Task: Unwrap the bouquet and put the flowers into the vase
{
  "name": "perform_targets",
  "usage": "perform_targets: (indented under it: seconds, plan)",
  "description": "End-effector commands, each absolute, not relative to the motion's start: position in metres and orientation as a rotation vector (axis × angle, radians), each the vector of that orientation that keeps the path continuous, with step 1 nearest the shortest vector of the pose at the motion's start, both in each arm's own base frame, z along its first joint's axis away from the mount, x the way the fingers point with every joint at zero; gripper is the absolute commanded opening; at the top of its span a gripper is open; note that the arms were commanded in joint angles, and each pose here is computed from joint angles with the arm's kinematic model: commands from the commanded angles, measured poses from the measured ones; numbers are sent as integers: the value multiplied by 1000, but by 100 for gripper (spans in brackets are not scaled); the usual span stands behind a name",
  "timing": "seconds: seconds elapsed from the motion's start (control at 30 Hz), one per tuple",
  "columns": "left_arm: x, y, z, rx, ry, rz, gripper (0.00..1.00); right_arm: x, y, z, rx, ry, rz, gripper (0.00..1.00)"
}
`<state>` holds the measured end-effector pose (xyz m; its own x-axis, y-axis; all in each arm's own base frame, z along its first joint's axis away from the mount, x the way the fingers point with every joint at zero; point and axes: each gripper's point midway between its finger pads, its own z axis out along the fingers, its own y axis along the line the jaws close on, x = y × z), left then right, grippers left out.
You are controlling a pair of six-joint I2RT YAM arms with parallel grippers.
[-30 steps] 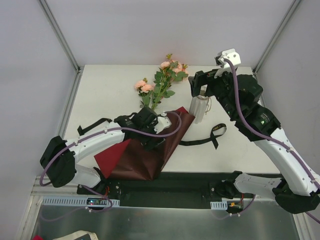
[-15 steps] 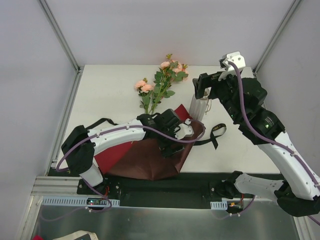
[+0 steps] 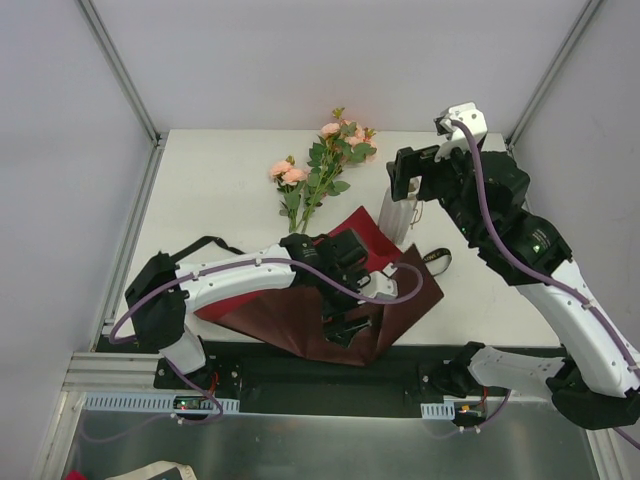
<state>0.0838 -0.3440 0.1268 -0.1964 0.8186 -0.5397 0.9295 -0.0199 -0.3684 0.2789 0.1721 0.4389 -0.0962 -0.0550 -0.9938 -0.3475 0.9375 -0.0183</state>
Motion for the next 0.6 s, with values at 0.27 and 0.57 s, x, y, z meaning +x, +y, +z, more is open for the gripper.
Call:
perform_targets:
  seconds: [0.27,0.57]
  plan:
    - [105,-304,264,1817,1836,-852,99,297,192,447,-272,1739,259,99]
    - [237,-143,238,1025,2173,-273,99,323,253,379,-283,1892,350,93]
